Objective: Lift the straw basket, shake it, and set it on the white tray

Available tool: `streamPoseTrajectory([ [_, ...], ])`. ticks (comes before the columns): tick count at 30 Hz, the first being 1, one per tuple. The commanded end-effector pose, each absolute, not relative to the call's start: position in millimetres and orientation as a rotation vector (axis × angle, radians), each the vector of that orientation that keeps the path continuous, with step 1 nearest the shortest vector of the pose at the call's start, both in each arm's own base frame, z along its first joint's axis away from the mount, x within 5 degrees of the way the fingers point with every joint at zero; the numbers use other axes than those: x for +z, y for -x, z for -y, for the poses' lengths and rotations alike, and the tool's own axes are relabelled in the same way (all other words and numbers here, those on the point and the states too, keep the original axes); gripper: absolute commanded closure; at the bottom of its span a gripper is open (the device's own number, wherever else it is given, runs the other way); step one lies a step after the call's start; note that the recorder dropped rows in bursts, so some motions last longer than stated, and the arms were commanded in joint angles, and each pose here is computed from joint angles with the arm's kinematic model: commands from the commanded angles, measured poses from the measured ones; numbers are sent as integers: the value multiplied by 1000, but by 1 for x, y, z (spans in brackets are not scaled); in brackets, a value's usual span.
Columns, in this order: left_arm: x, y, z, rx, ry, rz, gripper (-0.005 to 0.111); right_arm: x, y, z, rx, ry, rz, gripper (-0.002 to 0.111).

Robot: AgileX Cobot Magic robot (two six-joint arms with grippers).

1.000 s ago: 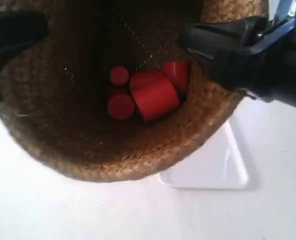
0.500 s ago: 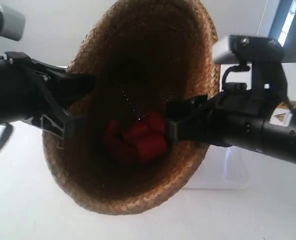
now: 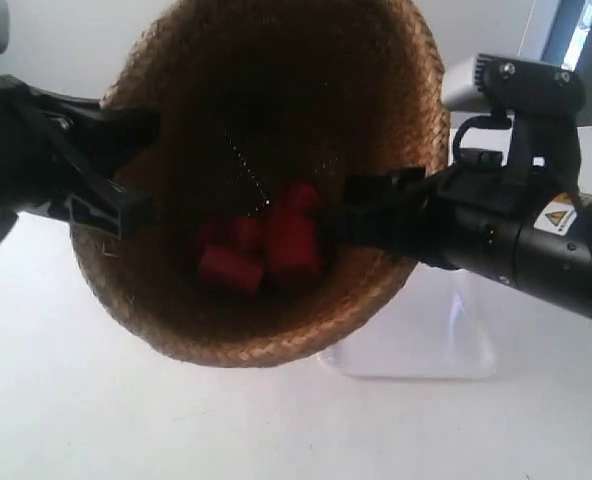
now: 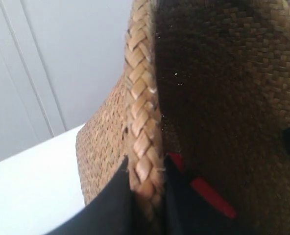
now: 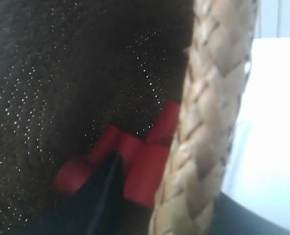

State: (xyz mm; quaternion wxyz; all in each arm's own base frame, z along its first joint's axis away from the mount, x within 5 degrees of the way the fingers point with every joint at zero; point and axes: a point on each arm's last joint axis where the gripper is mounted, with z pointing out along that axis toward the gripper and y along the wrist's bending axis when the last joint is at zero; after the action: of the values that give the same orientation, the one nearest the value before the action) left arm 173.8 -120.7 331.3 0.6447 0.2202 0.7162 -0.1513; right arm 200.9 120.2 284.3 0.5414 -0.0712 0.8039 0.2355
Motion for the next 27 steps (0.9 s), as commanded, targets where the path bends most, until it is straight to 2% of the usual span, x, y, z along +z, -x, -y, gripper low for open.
streamPoseTrajectory([
  [1, 337, -169, 123, -350, -558, -1610, 107, 294, -200, -121, 537, 220, -1863, 108],
  [8, 331, -172, 128, -348, -617, -1638, 107, 288, -202, -124, 485, 311, -1890, 108],
  [9, 337, -166, 130, -384, -660, -1621, 107, 296, -195, -125, 543, 308, -1908, 108],
  [12, 377, -125, 124, -523, -811, -1468, 107, 355, -153, -122, 716, 376, -1764, 108],
  [14, 386, -113, 118, -478, -855, -1378, 107, 381, -133, -110, 752, 351, -1596, 108],
  [16, 372, -129, 115, -404, -719, -1420, 107, 367, -144, -107, 661, 317, -1558, 108],
  [17, 351, -148, 118, -358, -627, -1508, 107, 345, -160, -109, 616, 268, -1616, 108],
  [20, 320, -176, 131, -313, -556, -1658, 107, 283, -199, -115, 548, 123, -1881, 108],
  [23, 329, -169, 138, -373, -672, -1640, 107, 280, -202, -121, 572, 119, -1923, 108],
  [27, 332, -173, 134, -340, -600, -1623, 107, 288, -199, -119, 559, 149, -1872, 108],
])
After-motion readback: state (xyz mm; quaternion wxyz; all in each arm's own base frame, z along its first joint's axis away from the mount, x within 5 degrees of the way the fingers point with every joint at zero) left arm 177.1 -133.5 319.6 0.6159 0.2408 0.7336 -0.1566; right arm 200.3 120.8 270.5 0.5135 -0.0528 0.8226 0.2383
